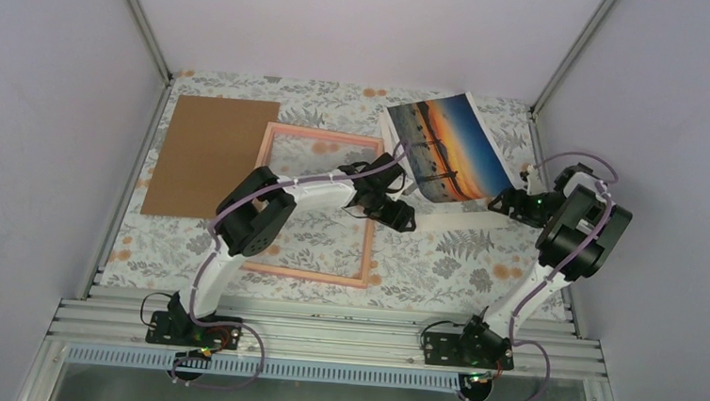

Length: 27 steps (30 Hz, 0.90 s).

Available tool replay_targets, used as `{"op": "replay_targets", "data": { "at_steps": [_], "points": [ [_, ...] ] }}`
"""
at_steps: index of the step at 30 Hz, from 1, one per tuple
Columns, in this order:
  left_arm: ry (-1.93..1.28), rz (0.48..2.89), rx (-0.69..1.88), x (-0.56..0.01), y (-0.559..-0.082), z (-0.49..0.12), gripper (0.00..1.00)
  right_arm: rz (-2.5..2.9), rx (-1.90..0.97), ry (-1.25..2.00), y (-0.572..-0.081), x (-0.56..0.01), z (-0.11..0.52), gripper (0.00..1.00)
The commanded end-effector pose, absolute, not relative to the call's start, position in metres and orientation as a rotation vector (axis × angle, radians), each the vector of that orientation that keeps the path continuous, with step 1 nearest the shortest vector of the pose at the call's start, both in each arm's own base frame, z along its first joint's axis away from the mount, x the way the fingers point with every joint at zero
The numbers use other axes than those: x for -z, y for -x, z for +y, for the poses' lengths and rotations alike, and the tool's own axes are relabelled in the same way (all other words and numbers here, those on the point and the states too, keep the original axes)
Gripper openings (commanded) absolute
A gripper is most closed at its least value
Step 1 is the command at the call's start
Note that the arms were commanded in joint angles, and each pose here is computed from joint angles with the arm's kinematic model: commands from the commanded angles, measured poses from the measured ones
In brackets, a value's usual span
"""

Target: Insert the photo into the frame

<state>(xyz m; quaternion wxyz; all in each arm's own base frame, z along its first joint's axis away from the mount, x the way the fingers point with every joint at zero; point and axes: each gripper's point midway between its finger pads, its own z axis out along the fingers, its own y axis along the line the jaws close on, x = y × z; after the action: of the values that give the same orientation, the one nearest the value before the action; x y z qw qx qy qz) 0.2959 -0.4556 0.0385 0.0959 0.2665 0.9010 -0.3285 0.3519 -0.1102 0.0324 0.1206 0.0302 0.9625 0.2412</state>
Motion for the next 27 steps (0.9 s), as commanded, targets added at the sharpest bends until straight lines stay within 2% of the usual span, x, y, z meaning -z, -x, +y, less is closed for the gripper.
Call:
{"op": "replay_targets", "data": {
  "at_steps": [1,10,15,18,27],
  "points": [
    [-0.704,2.832,0.890,0.004,-0.293,-0.446,0.76,2.998,-0.864,-0.096,-0.304,0.023,-0.072,0.92],
    [-0.753,2.847,0.952,0.024,-0.293,-0.458,0.76,2.970,-1.112,-0.102,-0.289,0.024,-0.034,0.92],
    [-0.781,2.841,0.954,0.029,-0.293,-0.460,0.76,2.927,-1.147,-0.087,-0.291,0.018,-0.029,0.97],
    [-0.820,2.800,0.923,0.025,-0.299,-0.458,0.76,2.896,-1.148,-0.081,-0.294,0.014,-0.027,0.93],
    [-1.099,2.312,0.466,-0.022,-0.331,-0.469,0.79,2.930,-1.160,-0.108,-0.284,0.026,-0.024,0.86]
  ]
}}
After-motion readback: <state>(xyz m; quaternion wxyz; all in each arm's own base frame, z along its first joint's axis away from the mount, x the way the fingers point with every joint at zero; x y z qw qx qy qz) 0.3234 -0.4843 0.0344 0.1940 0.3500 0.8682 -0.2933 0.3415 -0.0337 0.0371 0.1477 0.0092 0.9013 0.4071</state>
